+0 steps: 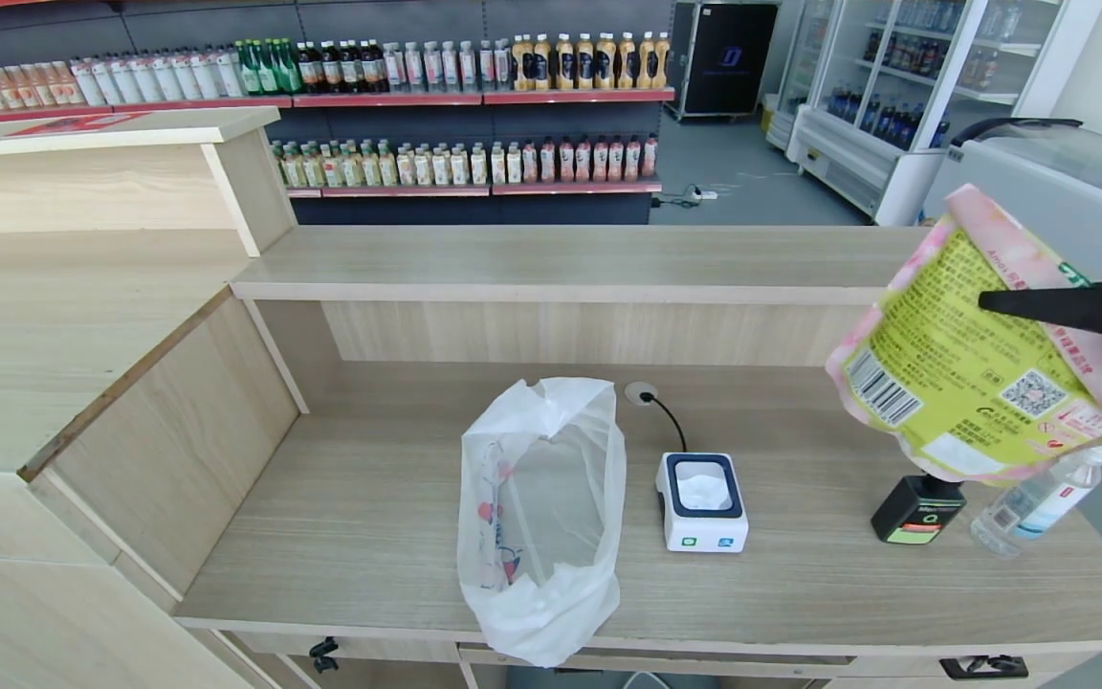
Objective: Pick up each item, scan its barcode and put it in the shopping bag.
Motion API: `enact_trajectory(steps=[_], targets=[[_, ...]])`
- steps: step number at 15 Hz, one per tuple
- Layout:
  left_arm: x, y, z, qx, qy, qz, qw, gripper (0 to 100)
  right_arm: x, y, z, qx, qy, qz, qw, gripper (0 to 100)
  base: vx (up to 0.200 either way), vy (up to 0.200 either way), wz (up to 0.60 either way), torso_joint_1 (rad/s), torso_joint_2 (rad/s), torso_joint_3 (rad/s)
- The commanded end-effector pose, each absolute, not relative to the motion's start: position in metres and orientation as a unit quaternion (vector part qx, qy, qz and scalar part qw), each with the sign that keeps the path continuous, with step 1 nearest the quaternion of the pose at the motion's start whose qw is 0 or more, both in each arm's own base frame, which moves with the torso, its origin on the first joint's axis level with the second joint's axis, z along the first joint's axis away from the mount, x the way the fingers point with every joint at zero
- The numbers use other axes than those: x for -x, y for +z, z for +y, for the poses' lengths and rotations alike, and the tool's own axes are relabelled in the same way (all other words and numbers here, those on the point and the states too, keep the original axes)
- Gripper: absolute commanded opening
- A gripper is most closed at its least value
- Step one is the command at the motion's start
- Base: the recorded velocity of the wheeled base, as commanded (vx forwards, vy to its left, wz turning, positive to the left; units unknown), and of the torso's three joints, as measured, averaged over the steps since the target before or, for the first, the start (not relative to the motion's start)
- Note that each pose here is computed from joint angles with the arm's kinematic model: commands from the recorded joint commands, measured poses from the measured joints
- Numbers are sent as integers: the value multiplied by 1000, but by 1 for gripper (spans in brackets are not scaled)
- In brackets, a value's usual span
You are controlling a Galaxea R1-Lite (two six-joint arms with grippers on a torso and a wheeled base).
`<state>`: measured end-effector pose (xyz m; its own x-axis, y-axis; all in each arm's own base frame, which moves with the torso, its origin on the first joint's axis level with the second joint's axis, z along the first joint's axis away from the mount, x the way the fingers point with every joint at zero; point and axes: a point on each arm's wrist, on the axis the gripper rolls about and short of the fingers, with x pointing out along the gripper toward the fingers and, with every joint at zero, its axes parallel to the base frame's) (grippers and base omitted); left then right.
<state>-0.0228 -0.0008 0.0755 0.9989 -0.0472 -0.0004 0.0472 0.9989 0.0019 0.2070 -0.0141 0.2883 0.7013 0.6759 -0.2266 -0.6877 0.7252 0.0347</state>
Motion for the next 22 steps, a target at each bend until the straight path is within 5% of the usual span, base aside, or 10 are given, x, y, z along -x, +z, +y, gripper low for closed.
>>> enact_trajectory(steps=[1, 13, 22], targets=[[23, 76, -1, -1, -23, 1, 1000, 100, -231, 265, -33, 12, 336, 153, 929, 0, 0, 0, 0, 0, 0, 0], [23, 76, -1, -1, -24, 1, 1000, 100, -219, 262, -74, 188, 275, 106, 937, 0, 0, 0, 0, 0, 0, 0], [23, 76, -1, -1, -23, 1, 1000, 100, -255, 249, -52, 314, 291, 75, 901, 0, 0, 0, 600, 3, 3, 3]])
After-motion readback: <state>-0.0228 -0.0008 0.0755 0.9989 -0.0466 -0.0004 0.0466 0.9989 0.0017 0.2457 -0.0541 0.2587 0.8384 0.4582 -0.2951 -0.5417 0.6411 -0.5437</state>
